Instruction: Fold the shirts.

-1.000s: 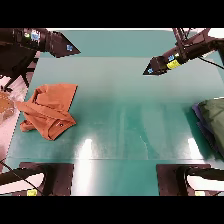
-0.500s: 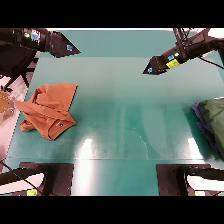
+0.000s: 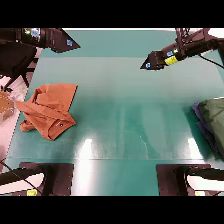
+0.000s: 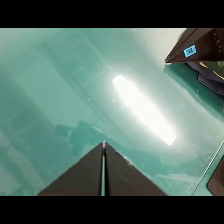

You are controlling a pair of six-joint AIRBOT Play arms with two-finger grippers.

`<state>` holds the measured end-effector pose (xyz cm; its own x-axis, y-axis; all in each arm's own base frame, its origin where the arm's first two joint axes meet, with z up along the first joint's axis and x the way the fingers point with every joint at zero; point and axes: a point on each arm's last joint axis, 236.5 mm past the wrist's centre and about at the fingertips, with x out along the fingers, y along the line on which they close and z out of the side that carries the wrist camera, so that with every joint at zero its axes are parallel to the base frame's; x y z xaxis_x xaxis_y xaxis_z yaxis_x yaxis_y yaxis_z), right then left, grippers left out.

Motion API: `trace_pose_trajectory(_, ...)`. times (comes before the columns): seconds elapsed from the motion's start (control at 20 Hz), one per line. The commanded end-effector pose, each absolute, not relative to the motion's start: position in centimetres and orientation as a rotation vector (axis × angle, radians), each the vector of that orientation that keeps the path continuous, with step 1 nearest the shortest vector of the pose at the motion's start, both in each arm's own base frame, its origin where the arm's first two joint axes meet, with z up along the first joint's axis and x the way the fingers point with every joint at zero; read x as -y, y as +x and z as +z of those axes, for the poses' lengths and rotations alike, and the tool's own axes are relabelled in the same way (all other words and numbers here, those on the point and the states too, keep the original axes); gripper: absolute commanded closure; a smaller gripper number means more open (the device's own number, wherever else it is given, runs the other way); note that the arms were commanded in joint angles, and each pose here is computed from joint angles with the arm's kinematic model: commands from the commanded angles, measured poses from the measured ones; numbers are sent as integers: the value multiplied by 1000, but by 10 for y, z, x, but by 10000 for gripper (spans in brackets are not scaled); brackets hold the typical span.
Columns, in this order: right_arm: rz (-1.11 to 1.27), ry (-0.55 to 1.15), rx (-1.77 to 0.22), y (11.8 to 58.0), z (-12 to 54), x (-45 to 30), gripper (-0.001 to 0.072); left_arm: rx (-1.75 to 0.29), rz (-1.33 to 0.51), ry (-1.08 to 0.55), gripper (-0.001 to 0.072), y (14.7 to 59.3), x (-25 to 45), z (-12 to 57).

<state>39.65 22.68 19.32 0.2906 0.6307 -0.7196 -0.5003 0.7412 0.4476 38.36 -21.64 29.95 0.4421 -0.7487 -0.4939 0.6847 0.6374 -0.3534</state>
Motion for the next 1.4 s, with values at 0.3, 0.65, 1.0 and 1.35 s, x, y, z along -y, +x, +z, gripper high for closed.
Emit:
trace_pose_trajectory(0.3, 1034, 100, -1214, 364, 118, -325, 113, -990, -228, 190, -2, 397, 62, 222)
trace_pose_trajectory(0.65, 1363, -363, -995, 298, 34, -461, 113, -983, -49, 222, -2, 388, 21, 235)
trace_pose_trajectory(1.0, 1357, -624, -431, 282, 47, -568, 81, -979, -15, 216, -1, 388, 15, 237)
trace_pose_trajectory(1.35, 1394, -501, -412, 259, 28, -617, 87, -977, -18, 214, -1, 388, 16, 237)
